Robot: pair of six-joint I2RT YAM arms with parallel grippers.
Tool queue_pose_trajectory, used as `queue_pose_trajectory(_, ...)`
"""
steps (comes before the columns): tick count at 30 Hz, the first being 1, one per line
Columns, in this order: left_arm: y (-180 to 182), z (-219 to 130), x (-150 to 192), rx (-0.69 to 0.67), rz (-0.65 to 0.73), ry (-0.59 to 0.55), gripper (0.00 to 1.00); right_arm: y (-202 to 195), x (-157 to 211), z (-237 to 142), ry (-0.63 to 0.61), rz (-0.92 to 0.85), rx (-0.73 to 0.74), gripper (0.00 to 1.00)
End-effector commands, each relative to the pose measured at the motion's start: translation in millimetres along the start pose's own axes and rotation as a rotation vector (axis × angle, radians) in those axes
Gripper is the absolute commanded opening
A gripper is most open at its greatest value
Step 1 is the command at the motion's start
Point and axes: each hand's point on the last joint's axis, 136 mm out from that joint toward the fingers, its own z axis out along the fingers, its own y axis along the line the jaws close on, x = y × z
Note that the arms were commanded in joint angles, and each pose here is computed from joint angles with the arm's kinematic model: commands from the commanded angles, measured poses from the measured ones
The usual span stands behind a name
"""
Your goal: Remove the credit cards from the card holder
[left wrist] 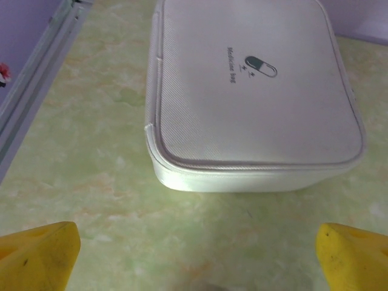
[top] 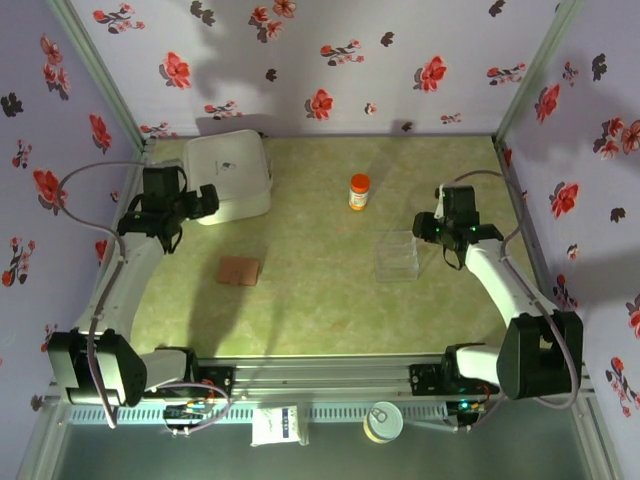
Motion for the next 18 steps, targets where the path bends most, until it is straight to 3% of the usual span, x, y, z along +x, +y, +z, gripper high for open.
queue_pose_trajectory(1,-7,2,32,0.040,0.043,0.162,1.00,8,19,4,0.110,0.014,-0.036,0.38)
queue_pose_trajectory(18,-19,6,30,0.107,-0.013,0.138,1.00,8,19,39,0.205,-0.007,-0.008,0.24)
